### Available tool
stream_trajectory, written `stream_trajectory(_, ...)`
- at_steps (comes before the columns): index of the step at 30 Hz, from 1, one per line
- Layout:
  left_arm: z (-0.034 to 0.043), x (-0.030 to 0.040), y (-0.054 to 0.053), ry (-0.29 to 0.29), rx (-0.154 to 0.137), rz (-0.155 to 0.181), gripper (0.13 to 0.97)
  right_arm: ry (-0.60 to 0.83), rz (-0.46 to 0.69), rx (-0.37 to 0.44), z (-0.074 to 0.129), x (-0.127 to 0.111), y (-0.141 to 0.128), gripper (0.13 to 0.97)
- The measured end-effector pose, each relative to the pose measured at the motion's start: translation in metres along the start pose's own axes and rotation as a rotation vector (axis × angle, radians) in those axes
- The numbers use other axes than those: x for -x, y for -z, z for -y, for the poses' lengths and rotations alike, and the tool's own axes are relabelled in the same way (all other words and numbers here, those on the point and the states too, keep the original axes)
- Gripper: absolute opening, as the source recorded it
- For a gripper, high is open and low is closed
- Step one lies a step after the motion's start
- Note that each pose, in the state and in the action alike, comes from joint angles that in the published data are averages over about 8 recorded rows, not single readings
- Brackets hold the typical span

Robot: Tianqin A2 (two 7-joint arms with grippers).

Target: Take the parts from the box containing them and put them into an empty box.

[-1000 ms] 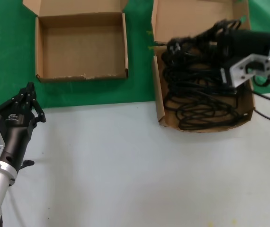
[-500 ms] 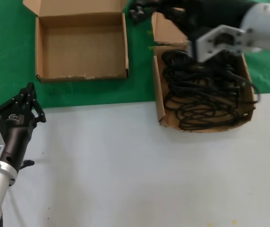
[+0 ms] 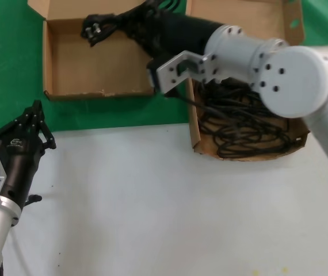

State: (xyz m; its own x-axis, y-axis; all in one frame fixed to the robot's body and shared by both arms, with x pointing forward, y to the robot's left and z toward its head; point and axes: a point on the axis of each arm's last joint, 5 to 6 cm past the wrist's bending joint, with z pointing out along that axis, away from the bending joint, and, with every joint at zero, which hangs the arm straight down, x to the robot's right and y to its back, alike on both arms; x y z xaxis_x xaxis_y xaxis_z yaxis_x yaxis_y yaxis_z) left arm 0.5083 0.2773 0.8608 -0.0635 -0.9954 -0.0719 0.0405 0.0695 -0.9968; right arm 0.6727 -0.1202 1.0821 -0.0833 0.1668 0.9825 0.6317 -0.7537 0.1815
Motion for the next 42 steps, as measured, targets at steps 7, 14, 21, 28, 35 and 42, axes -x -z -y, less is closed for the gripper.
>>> stream_trajectory(7,0.0000,0.0000,0.000,0.000,0.000,0.000,0.145,-0.017,-0.002,-0.024,0.010,0.012,-0.025,0.180)
stream_trajectory(14,0.0000,0.0000,0.000,0.000,0.000,0.000,0.145,-0.029,-0.005,-0.032,0.015,0.021,-0.040,0.180)
stream_trajectory(21,0.0000,0.0000,0.000,0.000,0.000,0.000,0.145,-0.028,0.000,-0.023,0.013,0.029,-0.047,0.206)
stream_trajectory(28,0.0000,0.0000,0.000,0.000,0.000,0.000,0.145,-0.037,-0.019,-0.010,0.009,0.032,-0.045,0.269)
stream_trajectory(35,0.0000,0.0000,0.000,0.000,0.000,0.000,0.145,-0.184,-0.094,-0.008,0.011,0.029,-0.030,0.365)
stream_trajectory(42,0.0000,0.0000,0.000,0.000,0.000,0.000,0.145,-0.443,-0.170,-0.014,0.017,0.037,-0.002,0.492)
